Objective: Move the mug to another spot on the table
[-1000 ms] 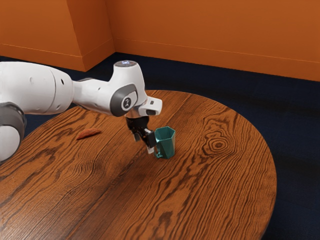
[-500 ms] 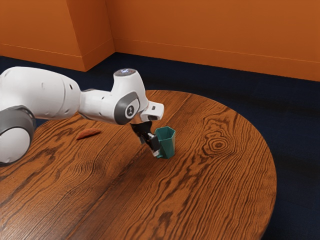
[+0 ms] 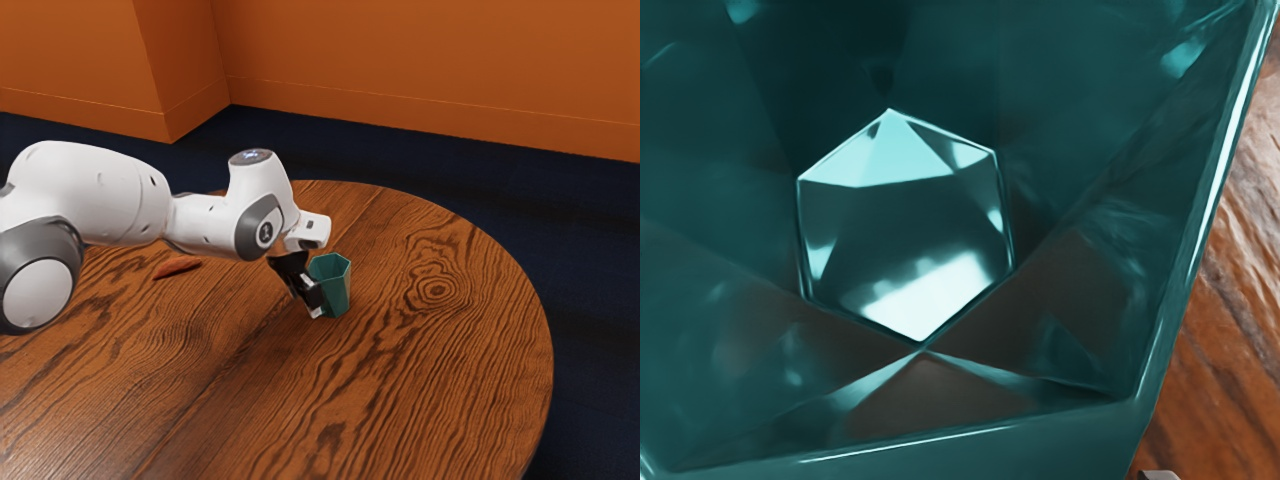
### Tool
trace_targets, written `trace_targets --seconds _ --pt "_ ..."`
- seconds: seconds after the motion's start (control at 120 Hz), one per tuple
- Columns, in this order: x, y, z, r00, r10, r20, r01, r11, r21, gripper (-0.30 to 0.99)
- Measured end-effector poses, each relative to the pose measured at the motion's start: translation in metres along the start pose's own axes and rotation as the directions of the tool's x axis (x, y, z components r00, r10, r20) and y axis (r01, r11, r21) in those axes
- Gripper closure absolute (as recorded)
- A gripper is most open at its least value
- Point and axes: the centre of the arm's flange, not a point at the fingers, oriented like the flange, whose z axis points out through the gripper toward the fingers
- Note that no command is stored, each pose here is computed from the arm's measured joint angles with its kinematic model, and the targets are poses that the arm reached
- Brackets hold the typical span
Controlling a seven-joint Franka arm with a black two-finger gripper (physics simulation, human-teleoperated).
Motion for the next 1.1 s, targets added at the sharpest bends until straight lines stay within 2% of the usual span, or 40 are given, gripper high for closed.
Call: trace_targets --seconds 0.108,0.275,0.517,0.75,0.933,1.1 --pt "0.001 0.000 0.000 1.000 0.004 -0.013 -0.004 1.000 0.003 0.32" --pt "0.003 0.000 -0.001 1.000 0.001 -0.030 -0.001 1.000 0.002 0.50" --pt "0.006 0.001 -0.006 0.999 0.004 -0.047 -0.004 1.000 0.007 0.55" --pt "0.014 0.012 -0.033 0.996 0.030 -0.088 -0.029 1.000 0.011 0.60" --pt "-0.026 0.020 -0.063 0.996 0.011 -0.084 -0.011 1.000 -0.007 0.66" --pt "-0.092 0.006 -0.080 0.996 -0.065 -0.059 0.064 0.998 -0.018 0.70"
